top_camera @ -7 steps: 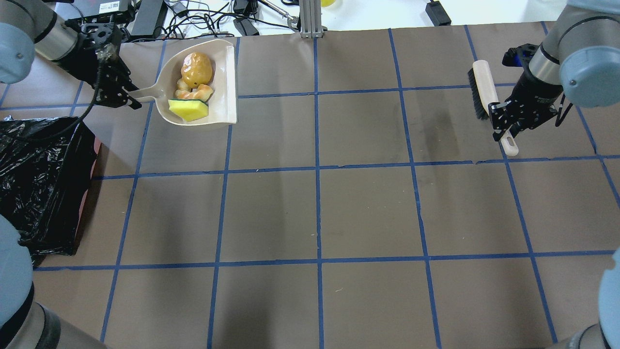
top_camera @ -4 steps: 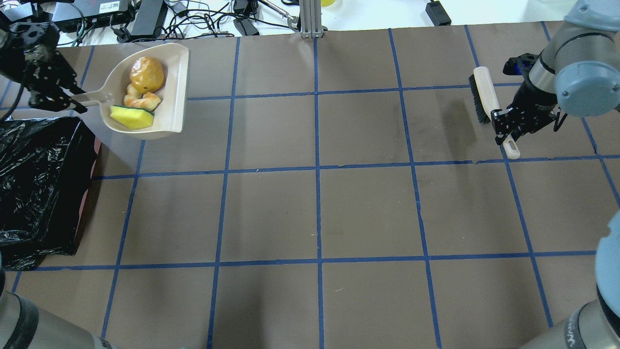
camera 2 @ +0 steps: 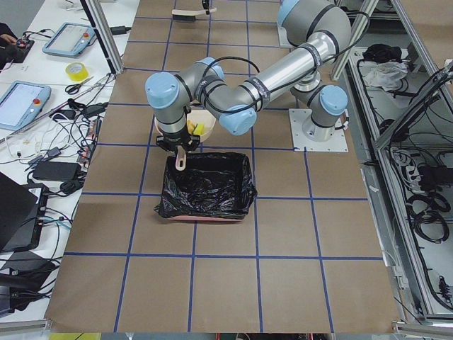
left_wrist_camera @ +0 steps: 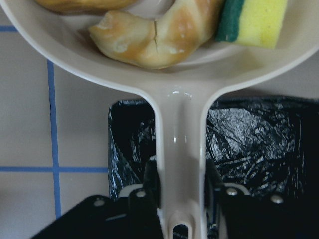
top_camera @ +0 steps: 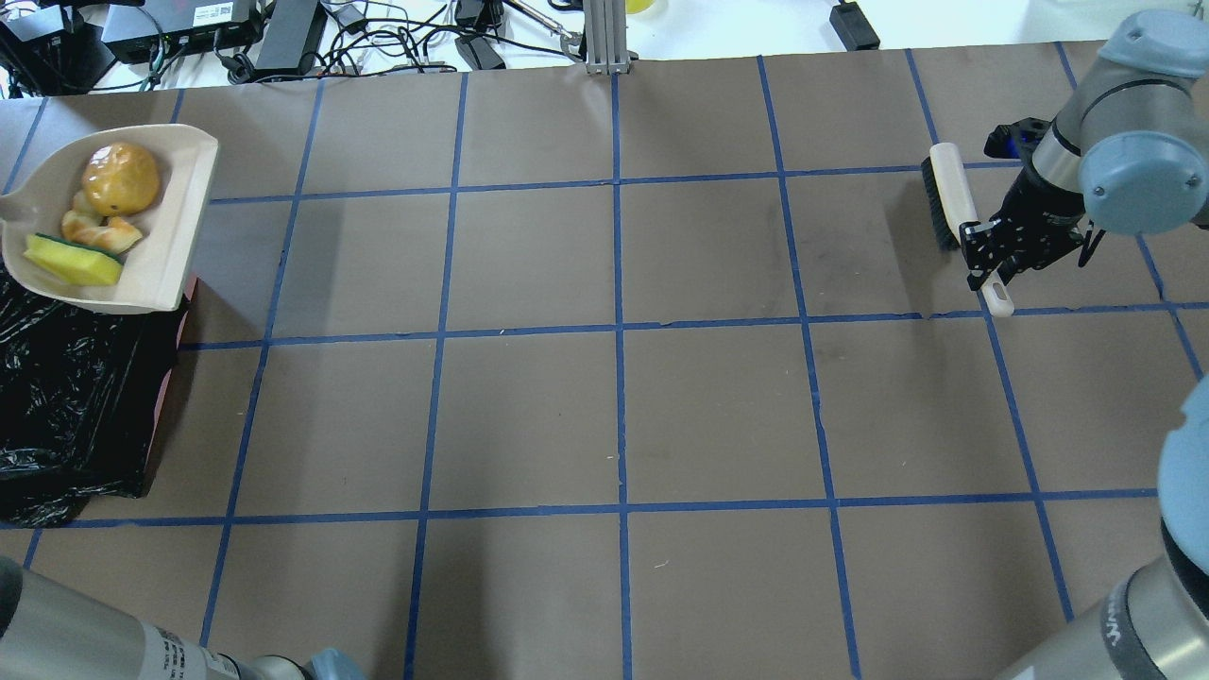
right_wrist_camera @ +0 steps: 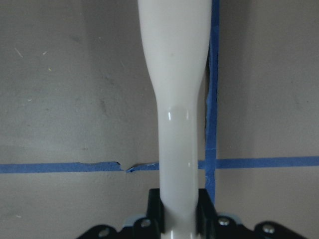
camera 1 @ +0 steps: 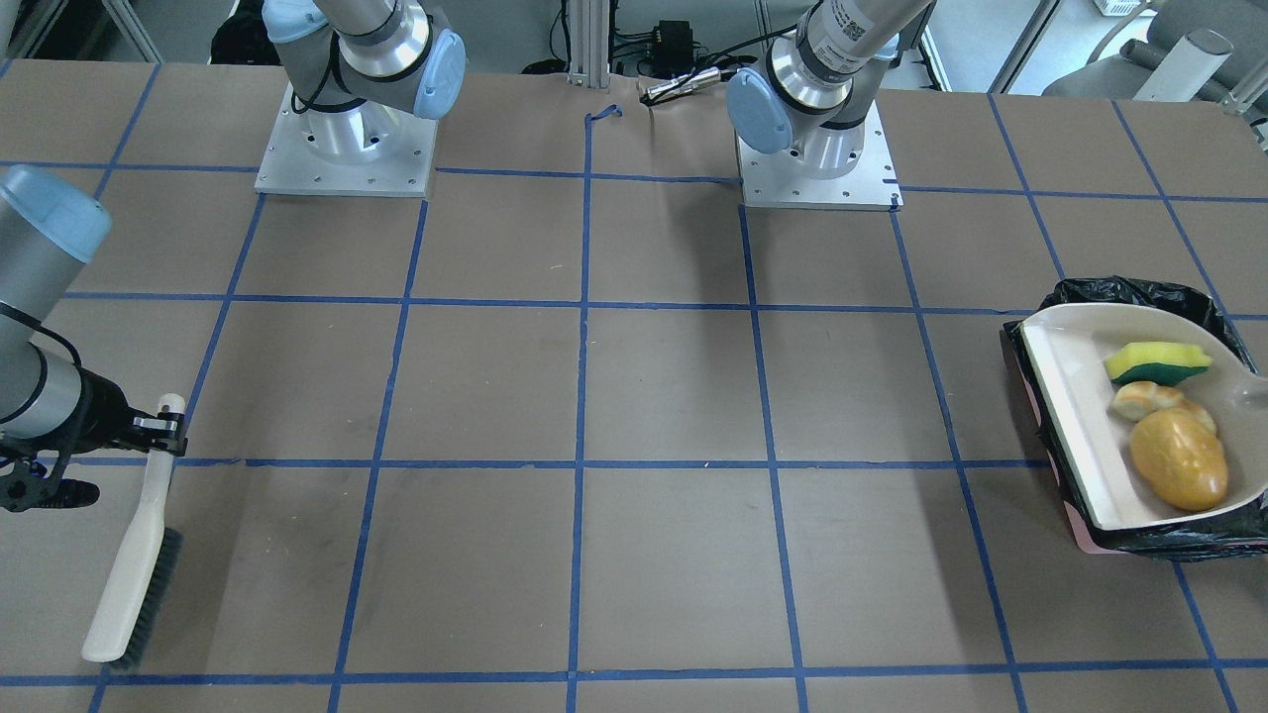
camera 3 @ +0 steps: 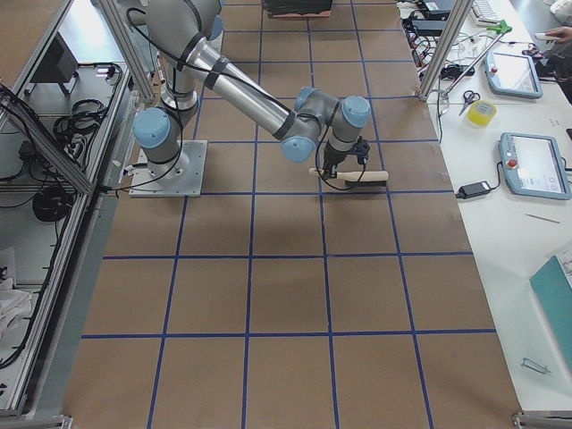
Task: Sweep and dump trash into bin
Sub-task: 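Carry the dustpan over the black bin and tip it to dump the trash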
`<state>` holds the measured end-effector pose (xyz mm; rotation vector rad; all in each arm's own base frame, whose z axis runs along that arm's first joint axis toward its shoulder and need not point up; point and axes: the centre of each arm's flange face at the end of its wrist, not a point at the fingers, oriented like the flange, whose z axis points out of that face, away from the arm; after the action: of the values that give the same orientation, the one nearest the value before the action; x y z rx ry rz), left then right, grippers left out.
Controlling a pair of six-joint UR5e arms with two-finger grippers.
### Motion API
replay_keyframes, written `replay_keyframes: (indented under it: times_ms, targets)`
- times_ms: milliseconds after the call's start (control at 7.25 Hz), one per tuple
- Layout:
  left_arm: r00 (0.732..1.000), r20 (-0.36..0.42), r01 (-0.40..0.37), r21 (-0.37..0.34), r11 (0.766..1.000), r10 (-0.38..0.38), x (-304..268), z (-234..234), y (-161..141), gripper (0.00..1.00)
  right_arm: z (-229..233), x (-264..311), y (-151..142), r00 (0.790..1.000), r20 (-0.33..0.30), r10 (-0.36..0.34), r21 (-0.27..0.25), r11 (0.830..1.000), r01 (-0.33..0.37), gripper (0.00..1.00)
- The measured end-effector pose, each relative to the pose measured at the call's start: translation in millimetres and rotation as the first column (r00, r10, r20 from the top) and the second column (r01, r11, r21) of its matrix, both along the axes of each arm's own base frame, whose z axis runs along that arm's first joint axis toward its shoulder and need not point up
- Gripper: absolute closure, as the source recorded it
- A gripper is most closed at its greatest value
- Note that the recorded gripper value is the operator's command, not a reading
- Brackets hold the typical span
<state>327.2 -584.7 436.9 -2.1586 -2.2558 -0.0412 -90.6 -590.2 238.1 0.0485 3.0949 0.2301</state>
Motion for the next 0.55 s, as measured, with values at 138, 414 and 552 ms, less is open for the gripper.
replay_keyframes:
  times_ms: [138,414,552]
  targets:
    - [0.998,0.069,-0.013,0.018,1.0,0.012,17.7,13.1,8.0,1.0,-0.4,-0.3,-0.2,1.0,0.0,0.0,0.001,1.0,0.0,1.0]
    - [0.966,0.256,-0.036,0.051,0.998,0.022,40.4,35.4,16.7,1.0,-2.5,-0.5,-0.3,1.0,0.001,0.001,0.005,1.0,-0.001,0.94]
    - [0.939,0.343,-0.048,0.064,0.997,0.023,47.3,44.4,19.6,1.0,-4.2,-0.5,-0.5,1.0,0.002,0.001,0.008,1.0,-0.001,0.84]
